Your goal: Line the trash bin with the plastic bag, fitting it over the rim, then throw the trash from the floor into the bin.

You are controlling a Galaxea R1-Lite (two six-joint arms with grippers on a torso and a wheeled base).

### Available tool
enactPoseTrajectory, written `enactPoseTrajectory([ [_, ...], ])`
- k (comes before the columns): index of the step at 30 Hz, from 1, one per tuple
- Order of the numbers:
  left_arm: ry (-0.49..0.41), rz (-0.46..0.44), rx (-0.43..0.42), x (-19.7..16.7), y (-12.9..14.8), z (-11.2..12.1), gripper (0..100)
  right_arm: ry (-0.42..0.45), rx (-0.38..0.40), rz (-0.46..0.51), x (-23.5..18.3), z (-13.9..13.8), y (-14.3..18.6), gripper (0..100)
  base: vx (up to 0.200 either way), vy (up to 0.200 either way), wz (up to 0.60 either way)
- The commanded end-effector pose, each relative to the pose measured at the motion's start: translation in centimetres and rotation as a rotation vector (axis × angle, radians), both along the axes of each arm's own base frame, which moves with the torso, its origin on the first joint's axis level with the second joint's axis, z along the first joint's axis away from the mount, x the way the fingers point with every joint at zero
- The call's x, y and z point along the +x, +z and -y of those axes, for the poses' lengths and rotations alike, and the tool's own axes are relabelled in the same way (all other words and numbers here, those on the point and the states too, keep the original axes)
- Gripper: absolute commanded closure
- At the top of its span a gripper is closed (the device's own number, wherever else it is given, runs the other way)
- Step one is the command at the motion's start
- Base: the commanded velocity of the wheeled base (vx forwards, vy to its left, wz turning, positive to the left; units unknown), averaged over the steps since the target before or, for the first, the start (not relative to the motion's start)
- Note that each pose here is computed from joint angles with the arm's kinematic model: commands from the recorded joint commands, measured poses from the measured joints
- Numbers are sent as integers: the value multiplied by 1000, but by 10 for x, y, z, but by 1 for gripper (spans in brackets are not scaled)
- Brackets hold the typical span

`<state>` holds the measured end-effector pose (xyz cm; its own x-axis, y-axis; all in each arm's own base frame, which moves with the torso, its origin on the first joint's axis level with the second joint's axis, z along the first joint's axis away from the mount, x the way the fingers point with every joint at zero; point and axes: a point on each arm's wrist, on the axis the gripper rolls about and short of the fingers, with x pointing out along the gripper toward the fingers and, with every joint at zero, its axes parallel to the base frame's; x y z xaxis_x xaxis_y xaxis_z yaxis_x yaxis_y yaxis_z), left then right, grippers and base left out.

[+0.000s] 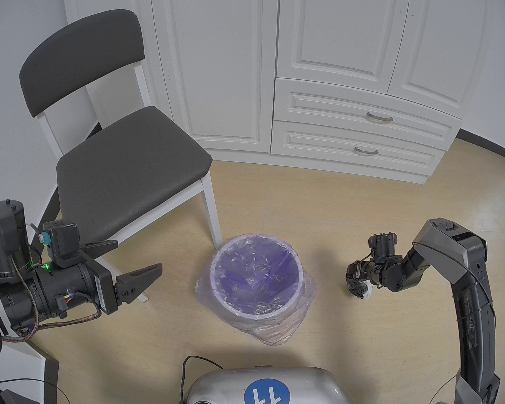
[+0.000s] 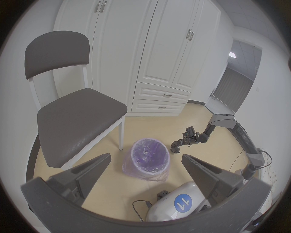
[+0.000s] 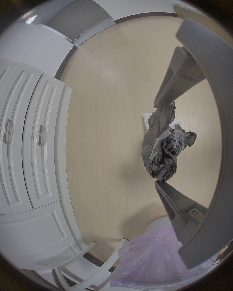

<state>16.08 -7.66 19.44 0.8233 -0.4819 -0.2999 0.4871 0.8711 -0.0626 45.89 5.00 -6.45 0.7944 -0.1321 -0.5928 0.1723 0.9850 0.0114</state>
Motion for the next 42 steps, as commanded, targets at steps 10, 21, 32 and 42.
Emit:
enactPoseTrajectory([
  [10, 0, -9, 4, 2, -2, 1, 0, 1, -3, -11, 3, -2, 0, 0, 0, 0, 0],
  [21, -1, -9, 4, 2, -2, 1, 0, 0, -6, -37, 4, -1, 0, 0, 0, 0, 0],
  [32, 0, -6, 3, 1, -1, 1, 0, 2, -15, -100, -4, -1, 2, 100, 0, 0, 0],
  [42, 0, -8, 4, 0, -2, 0, 0, 10, -31, -121, -10, -2, 2, 100, 0, 0, 0],
])
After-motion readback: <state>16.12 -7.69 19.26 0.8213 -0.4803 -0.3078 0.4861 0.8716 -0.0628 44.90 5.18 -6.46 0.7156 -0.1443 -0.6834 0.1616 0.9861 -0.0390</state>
